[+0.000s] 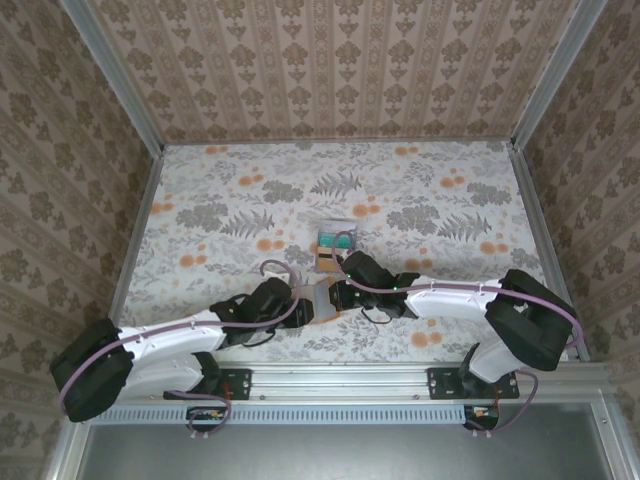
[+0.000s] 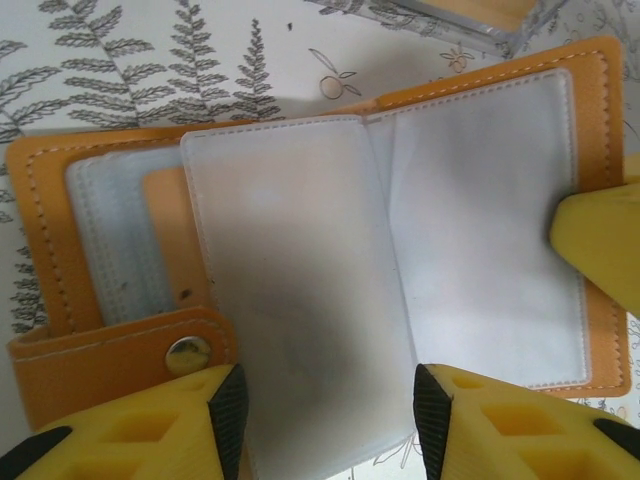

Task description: Take the credit cards out of the card holder

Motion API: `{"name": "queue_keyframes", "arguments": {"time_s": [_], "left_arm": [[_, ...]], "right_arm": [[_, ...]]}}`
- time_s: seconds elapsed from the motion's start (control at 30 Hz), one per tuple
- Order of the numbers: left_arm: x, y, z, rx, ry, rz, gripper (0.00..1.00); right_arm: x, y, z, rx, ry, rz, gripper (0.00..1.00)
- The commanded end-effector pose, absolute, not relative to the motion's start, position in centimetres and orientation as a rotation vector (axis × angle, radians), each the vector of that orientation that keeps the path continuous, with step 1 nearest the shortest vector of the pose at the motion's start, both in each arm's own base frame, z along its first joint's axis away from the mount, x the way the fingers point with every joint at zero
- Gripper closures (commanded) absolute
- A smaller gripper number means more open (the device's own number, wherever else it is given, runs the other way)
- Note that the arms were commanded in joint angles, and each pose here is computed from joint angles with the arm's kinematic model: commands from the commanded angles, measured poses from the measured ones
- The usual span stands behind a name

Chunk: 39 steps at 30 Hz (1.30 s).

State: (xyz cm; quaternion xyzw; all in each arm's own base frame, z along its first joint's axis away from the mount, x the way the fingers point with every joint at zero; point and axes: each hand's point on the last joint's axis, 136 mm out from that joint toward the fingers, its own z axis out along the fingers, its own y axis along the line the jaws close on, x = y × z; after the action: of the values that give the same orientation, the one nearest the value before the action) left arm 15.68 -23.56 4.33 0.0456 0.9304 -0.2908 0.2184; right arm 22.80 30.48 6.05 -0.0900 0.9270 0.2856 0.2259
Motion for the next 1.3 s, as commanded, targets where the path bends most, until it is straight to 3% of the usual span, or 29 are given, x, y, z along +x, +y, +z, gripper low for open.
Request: {"name": "queue_keyframes", "arguments": {"time_s": [0.0,1.27], "left_arm": [[15.8,-24.7,5.3,0.172,2.539,-0.854,0.47],[14.2,-21.3,4.0,0.109,2.605,-0.764,0.47]], "right_arm": [[22.1,30.6,5.3,-0.261,2.584,0.791,0.89],[22.4,30.6,5.3,-0.257,2.591,0.772,0.89]]}}
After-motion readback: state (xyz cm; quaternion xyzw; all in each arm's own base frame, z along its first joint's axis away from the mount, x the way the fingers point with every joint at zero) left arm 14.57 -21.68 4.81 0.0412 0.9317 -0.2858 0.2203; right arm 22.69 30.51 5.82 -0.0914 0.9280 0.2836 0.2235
